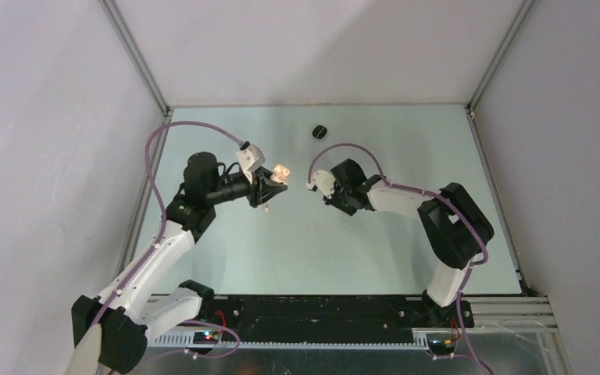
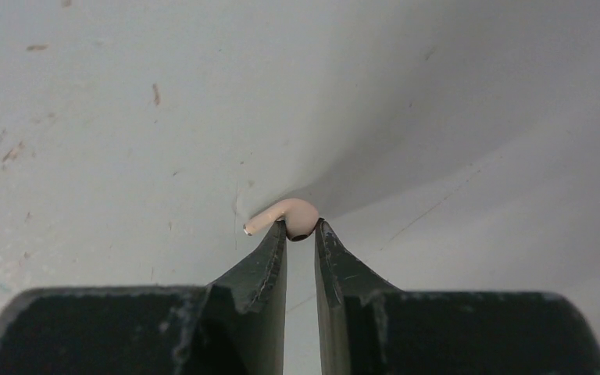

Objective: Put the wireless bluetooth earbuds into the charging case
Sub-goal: Adjust the earbud at the center of the board.

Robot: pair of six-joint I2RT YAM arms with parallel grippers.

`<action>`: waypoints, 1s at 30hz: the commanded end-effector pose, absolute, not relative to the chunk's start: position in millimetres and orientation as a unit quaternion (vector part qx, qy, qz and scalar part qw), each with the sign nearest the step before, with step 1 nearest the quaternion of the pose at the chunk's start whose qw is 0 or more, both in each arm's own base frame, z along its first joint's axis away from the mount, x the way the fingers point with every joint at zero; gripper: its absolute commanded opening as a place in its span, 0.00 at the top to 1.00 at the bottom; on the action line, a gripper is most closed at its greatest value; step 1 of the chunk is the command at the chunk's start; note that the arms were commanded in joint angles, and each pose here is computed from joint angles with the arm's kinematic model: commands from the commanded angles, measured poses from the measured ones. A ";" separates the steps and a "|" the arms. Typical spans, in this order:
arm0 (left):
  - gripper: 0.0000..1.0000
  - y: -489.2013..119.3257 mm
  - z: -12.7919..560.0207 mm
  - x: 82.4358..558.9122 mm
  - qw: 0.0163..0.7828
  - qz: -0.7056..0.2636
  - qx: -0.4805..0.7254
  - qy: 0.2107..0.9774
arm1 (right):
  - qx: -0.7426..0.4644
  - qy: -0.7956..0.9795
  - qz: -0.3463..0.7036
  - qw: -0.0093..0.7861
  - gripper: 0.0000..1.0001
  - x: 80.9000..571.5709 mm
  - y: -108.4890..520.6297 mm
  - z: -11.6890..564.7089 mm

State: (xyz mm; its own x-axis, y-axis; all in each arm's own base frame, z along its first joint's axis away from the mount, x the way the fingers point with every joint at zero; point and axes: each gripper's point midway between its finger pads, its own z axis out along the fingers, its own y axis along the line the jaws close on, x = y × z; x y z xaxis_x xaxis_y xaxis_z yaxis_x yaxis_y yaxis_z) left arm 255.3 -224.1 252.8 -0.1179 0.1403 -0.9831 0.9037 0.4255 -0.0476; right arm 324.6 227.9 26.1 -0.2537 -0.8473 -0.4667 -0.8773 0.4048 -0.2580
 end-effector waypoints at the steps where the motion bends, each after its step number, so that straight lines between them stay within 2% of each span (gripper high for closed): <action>1: 1.00 -222.9 268.9 254.4 0.561 -0.351 0.398 0.635 | -0.510 0.822 0.024 0.254 0.91 324.8 224.1 13.6; 5: 1.00 -222.9 270.6 254.0 0.563 -0.352 0.398 0.633 | -0.505 0.827 0.027 0.245 0.87 321.7 222.8 13.6; 7: 1.00 -223.2 271.8 253.5 0.563 -0.352 0.398 0.632 | -0.505 0.829 0.030 0.239 0.81 318.6 221.9 12.6; 13: 1.00 -221.6 273.2 251.9 0.566 -0.348 0.400 0.631 | -0.502 0.834 0.038 0.225 0.56 310.6 221.0 10.7; 14: 1.00 -221.2 274.1 251.5 0.568 -0.347 0.401 0.630 | -0.502 0.834 0.037 0.225 0.49 309.9 221.5 11.1; 17: 1.00 -220.8 278.3 250.8 0.573 -0.344 0.404 0.624 | -0.505 0.832 0.033 0.225 0.39 307.8 224.3 11.4; 25: 1.00 -220.3 274.1 249.2 0.565 -0.346 0.403 0.632 | -0.514 0.820 -0.009 0.253 0.35 317.7 232.4 13.6; 30: 1.00 -219.8 273.9 250.4 0.566 -0.343 0.402 0.632 | -0.523 0.804 -0.012 0.283 0.32 324.3 244.5 41.1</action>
